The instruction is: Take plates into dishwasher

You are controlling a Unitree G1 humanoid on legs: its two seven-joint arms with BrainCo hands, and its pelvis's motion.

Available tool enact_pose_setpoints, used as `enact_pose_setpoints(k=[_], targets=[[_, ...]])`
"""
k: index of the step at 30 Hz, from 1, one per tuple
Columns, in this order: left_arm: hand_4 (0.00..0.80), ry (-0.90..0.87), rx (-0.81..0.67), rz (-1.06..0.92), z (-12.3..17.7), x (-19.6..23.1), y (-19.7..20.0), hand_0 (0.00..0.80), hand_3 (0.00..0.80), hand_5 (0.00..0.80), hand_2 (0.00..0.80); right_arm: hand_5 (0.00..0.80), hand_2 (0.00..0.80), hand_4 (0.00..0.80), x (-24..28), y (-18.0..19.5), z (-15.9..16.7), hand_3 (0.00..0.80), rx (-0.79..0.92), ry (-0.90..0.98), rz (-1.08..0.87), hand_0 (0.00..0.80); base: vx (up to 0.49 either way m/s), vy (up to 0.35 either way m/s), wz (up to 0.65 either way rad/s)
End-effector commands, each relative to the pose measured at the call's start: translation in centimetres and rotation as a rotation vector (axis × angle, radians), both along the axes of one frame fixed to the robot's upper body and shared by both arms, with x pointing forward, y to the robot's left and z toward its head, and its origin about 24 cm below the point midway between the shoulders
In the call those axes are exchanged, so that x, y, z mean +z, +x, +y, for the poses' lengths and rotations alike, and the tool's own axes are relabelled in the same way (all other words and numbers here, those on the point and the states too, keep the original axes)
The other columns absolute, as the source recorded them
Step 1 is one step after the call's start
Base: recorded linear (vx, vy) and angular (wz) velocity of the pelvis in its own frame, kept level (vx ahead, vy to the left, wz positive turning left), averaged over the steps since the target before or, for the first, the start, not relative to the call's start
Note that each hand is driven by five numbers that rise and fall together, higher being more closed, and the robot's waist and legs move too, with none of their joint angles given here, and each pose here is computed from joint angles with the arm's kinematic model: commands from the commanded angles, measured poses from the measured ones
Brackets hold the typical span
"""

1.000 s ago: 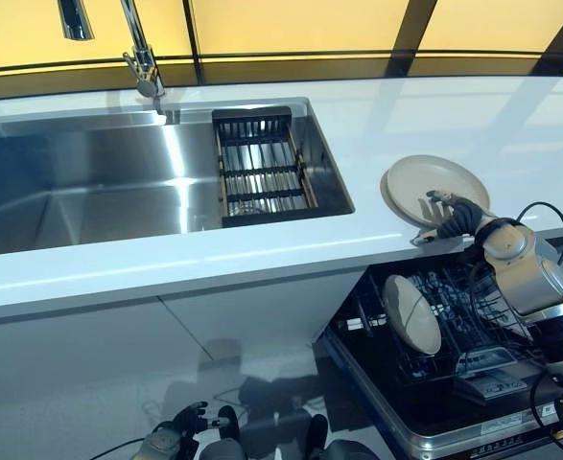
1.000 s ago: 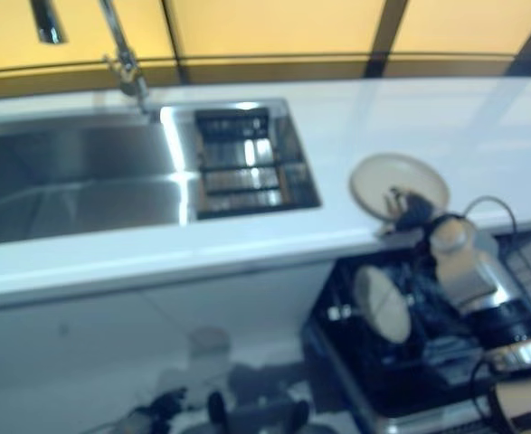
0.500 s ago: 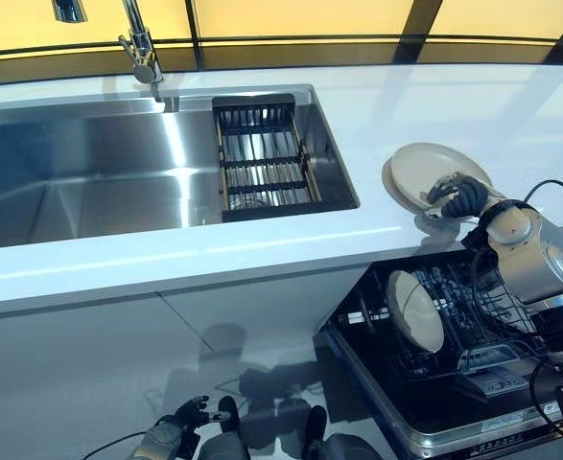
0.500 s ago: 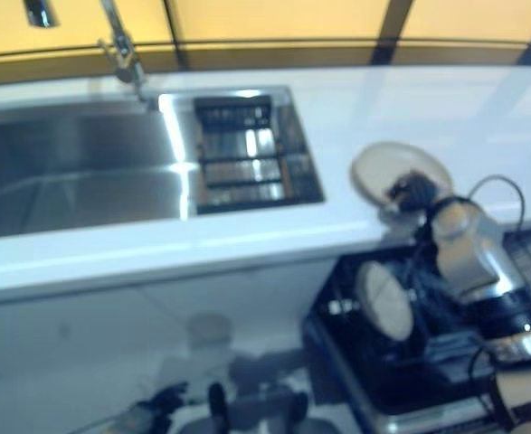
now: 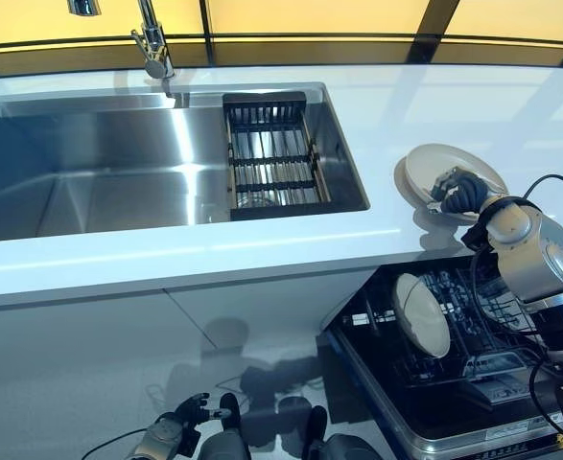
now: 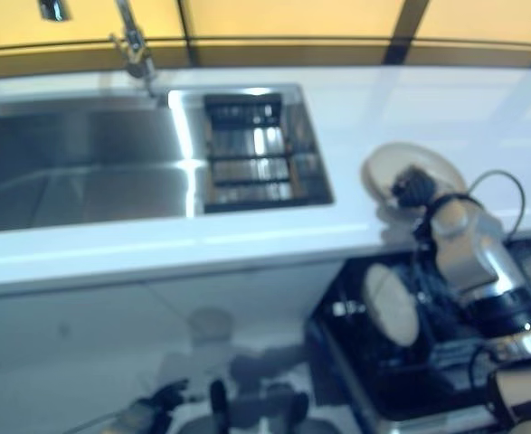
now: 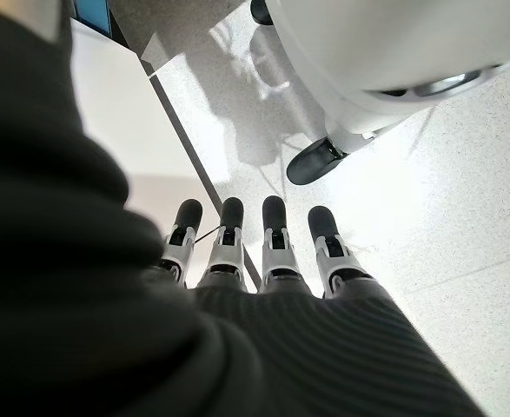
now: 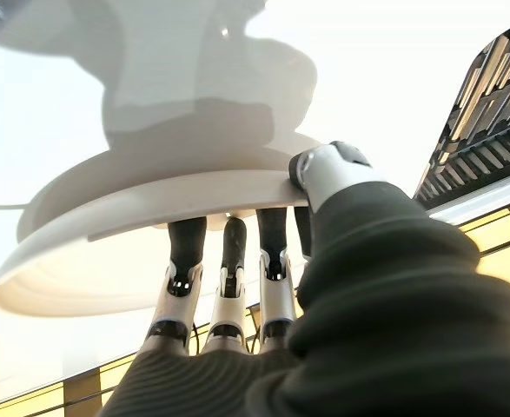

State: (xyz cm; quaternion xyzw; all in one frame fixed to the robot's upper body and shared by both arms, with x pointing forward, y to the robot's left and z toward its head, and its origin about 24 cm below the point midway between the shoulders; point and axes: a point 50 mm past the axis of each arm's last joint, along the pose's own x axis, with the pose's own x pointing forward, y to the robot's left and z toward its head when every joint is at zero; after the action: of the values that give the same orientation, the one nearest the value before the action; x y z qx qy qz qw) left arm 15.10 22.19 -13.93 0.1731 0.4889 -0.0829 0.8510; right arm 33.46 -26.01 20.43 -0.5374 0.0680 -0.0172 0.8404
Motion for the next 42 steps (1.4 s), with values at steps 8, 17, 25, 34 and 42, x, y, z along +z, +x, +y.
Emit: enact_pose_setpoints(k=[8, 17, 25, 34, 42], targets=[[0.000, 0.046, -0.008, -0.064, 1.8, 1.2, 1.6, 0.000, 0.000, 0.000, 0.000, 0.800, 0.800, 0.800, 3.4, -0.5, 0.8, 0.800, 0.053, -0.074, -0.171, 0.800, 0.000, 0.000, 0.00], [0.000, 0.051, 0.014, -0.045, 2.0, 0.7, 0.4, 0.000, 0.000, 0.000, 0.000, 0.800, 0.800, 0.800, 6.9, -1.8, 0.8, 0.800, 0.077, -0.003, -0.417, 0.800, 0.000, 0.000, 0.00], [0.000, 0.043, 0.028, -0.026, 1.8, 0.3, -0.6, 0.000, 0.000, 0.000, 0.000, 0.800, 0.800, 0.800, 8.5, -3.3, 0.5, 0.800, 0.079, 0.002, -0.562, 0.800, 0.000, 0.000, 0.00], [0.000, 0.043, 0.038, -0.002, 1.7, -0.2, -1.5, 0.000, 0.000, 0.000, 0.000, 0.800, 0.800, 0.800, 10.0, -4.4, 0.5, 0.800, 0.101, 0.025, -0.693, 0.800, 0.000, 0.000, 0.00], [0.000, 0.044, 0.056, 0.020, 1.9, -0.5, -2.6, 0.000, 0.000, 0.000, 0.000, 0.800, 0.800, 0.800, 10.4, -5.6, 2.2, 0.800, 0.323, 0.302, -0.694, 0.800, 0.000, 0.000, 0.00]])
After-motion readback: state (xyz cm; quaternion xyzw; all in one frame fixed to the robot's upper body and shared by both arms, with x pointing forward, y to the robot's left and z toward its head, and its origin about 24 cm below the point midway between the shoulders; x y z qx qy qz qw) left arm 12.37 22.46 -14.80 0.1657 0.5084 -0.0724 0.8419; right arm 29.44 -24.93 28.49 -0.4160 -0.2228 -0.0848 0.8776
